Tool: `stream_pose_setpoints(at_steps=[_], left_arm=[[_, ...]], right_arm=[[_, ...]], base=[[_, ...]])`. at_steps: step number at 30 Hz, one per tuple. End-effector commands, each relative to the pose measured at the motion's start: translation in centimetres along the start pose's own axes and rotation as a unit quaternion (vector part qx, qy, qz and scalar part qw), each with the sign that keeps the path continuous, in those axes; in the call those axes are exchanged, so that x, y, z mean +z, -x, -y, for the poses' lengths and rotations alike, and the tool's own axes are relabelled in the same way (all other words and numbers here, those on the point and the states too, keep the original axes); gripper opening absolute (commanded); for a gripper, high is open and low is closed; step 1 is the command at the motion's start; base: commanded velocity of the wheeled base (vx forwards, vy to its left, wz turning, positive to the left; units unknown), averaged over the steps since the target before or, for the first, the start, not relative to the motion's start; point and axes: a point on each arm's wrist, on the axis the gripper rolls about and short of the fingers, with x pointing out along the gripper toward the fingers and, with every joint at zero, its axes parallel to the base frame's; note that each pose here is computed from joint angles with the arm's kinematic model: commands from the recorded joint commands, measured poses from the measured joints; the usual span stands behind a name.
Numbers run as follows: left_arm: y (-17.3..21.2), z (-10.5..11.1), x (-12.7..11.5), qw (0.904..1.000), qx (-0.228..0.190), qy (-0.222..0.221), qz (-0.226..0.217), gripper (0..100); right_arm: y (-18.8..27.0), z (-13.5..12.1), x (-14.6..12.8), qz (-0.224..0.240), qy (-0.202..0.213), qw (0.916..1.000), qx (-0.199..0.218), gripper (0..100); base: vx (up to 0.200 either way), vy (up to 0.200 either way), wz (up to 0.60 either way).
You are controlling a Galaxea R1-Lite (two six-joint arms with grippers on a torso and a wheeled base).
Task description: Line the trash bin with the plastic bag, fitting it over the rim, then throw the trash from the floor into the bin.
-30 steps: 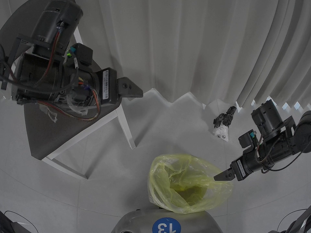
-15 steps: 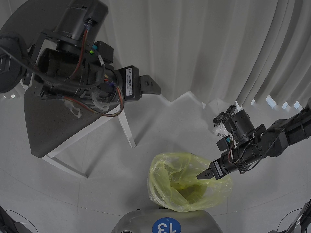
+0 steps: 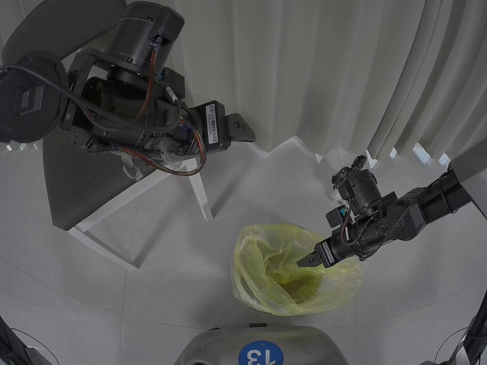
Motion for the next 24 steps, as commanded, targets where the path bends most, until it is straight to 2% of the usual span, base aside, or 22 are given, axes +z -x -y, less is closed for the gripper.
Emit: stream_pose_setpoints(at_steps=[1, 7, 16, 17, 24], left_arm=[[-0.2, -0.4, 0.3, 1.0000, 0.007, 0.005, 0.004, 100], [0.3, -0.6, 1.2, 0.9994, 0.012, 0.024, 0.023, 100], [0.4, -1.1, 1.6, 0.9985, 0.023, 0.036, 0.034, 100], [0.4, -1.1, 1.6, 0.9983, 0.025, 0.040, 0.035, 100], [0.4, -1.3, 1.5, 0.9981, 0.029, 0.042, 0.034, 100]], right_arm=[[-2.1, 1.0, 0.1, 0.001, 0.009, 1.0000, -0.004, 100], [-3.4, 2.2, 0.4, 0.018, 0.033, 0.9992, -0.013, 100], [-4.8, 2.9, 0.1, 0.021, 0.041, 0.9988, -0.017, 100], [-4.9, 3.0, 0.1, 0.022, 0.045, 0.9986, -0.017, 0], [-4.9, 3.7, 1.4, 0.043, 0.039, 0.9981, -0.024, 0]], base=[[0.000, 0.000, 0.00], [0.000, 0.000, 0.00], [0.000, 0.000, 0.00], [0.000, 0.000, 0.00], [0.000, 0.000, 0.00]])
